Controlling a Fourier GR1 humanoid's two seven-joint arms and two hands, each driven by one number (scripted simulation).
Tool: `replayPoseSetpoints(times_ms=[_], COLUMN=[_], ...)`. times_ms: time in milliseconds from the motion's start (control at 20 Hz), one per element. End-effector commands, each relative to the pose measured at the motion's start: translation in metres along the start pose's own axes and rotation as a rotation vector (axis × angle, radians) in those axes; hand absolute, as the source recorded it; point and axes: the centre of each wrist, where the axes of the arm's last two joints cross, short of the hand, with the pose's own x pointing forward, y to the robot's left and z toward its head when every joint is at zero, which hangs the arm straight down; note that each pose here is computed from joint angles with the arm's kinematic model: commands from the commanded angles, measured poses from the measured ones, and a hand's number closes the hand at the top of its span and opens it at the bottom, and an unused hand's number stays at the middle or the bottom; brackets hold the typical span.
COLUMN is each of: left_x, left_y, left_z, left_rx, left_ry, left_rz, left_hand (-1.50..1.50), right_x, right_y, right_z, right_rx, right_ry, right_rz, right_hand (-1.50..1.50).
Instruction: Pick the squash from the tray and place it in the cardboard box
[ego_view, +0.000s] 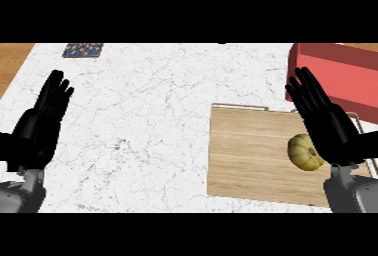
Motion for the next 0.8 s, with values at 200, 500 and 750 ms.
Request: replayPoseSetpoints(times_ms=[200,500,750], left_x=[-0.015,-0.022,-0.022], left_y=[-0.019,-0.039,-0.047], left_z=[0.006,0.021,0.011], left_rx=[-0.243,-0.305,-0.330], left_ry=[-0.009,0.028,0.041], left_rz=[-0.120,-0.100,-0.103], left_hand=[0.00,0.00,0.00], right_x=[-0.032,-0.040,-0.030], right_y=[-0.021,-0.073,-0.055], right_z=[0.052,0.091,0.115], right_rx=[-0.393,-0.461,-0.444], right_ry=[0.133,0.172,0.088], right_rz=[0.208,0.915,1.246], right_hand=[-1.50,-1.50,-1.50])
